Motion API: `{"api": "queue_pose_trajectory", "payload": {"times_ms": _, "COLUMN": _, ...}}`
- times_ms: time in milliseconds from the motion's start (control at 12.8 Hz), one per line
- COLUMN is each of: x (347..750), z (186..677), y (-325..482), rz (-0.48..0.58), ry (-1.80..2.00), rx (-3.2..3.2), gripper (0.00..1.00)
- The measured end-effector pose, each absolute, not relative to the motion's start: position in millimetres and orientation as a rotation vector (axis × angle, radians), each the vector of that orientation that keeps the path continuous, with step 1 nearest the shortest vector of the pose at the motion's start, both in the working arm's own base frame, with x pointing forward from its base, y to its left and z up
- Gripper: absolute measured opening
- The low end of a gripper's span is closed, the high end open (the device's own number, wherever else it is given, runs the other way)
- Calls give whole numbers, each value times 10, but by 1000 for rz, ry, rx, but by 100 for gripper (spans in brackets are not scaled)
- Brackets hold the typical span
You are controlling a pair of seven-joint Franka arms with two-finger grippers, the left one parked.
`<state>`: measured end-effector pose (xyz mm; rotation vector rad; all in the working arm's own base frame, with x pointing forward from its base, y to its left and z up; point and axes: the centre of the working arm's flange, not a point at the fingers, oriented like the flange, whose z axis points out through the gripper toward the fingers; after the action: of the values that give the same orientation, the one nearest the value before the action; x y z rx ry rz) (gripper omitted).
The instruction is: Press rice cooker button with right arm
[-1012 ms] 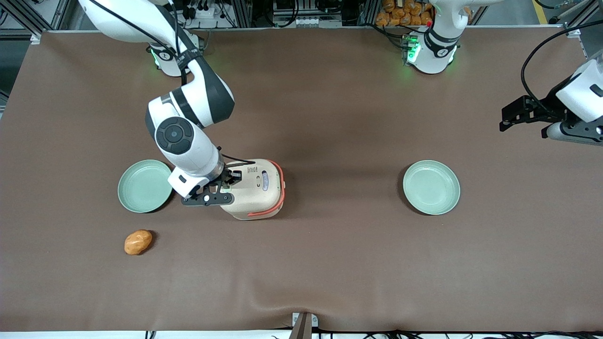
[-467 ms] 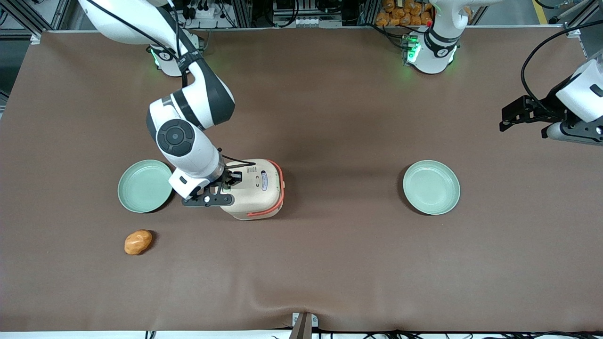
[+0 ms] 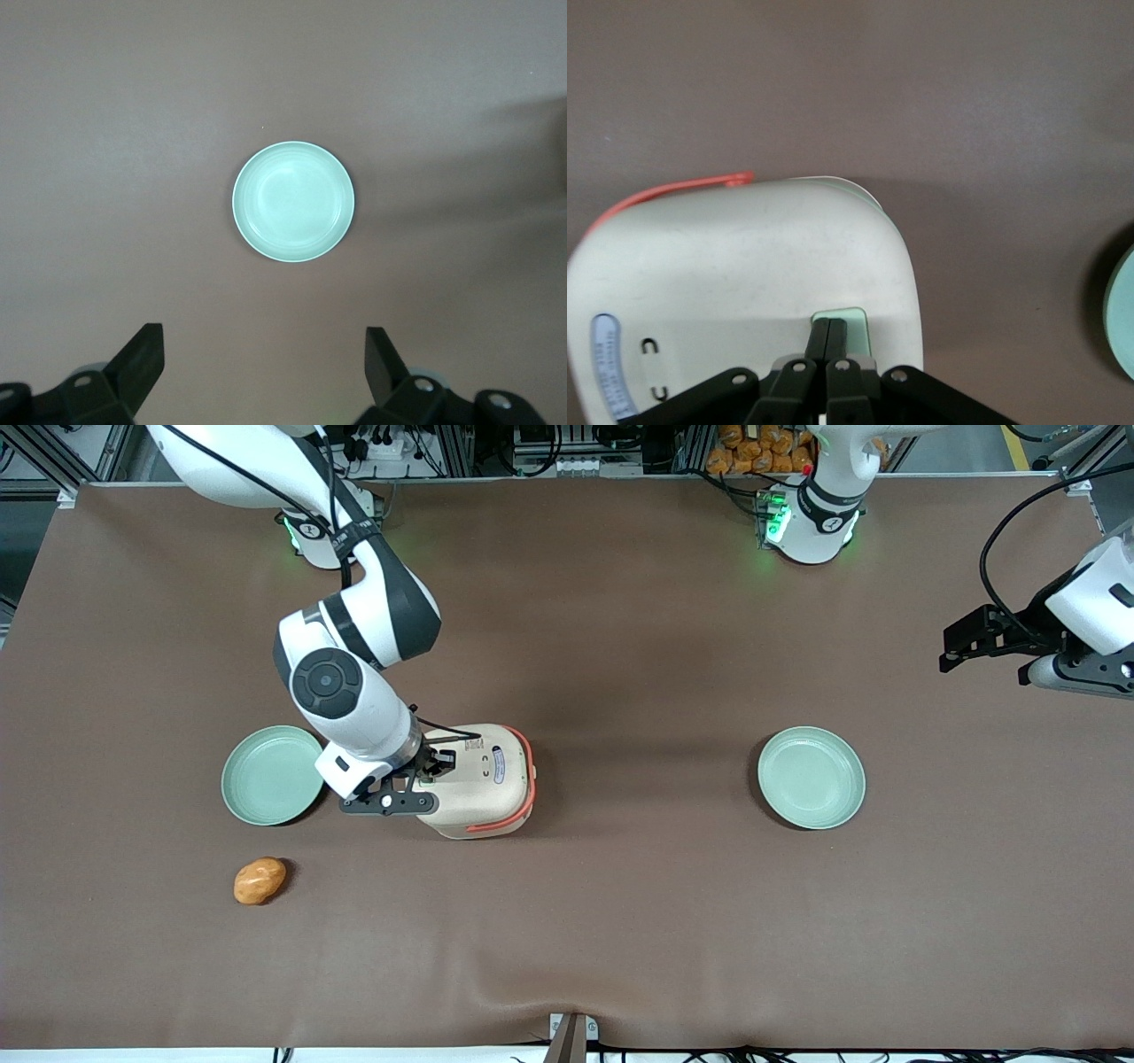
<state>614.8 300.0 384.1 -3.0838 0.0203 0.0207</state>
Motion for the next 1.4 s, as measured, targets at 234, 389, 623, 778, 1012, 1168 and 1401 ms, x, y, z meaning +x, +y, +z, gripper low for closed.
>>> {"api": "queue_pose_trajectory", "payload": {"times_ms": 234, "x": 6123, "z": 4578, "y": 2981, "rz": 6, "ry": 50, "rx": -3025, "gripper": 8}}
{"api": "queue_pose_trajectory", "payload": {"times_ms": 389, "x": 6034, "z": 5127, "y": 2857, "rz": 4, "ry": 55, "rx": -3027, "gripper": 31}}
{"api": "queue_pose_trajectory", "payload": {"times_ms": 623, "x": 5937, "z": 5739, "y": 2550, "rz": -61, "ry": 102, "rx": -3017, "gripper": 63}}
{"api": "queue_pose_trajectory", "payload": {"times_ms": 778, "x": 5897, "z": 6000, "y": 2284, "rz": -90, "ry": 155, "rx": -3015, "gripper": 85}}
{"api": "queue_pose_trajectory", "payload": {"times_ms": 1012, "x": 5820, "z": 6266, "y": 1838, "rz": -83, "ry": 188, "rx": -3037, "gripper": 100}}
{"api": "queue_pose_trajectory", "payload": {"times_ms": 1168, "x": 5756, "z": 6419, "y": 1467, "rz": -62, "ry": 152, "rx": -3058, "gripper": 100}}
{"api": "queue_pose_trajectory", "payload": {"times_ms": 1401, "x": 5637, "z": 6591, "y": 1002, "rz": -20, "ry": 158, "rx": -3080, "gripper": 100}}
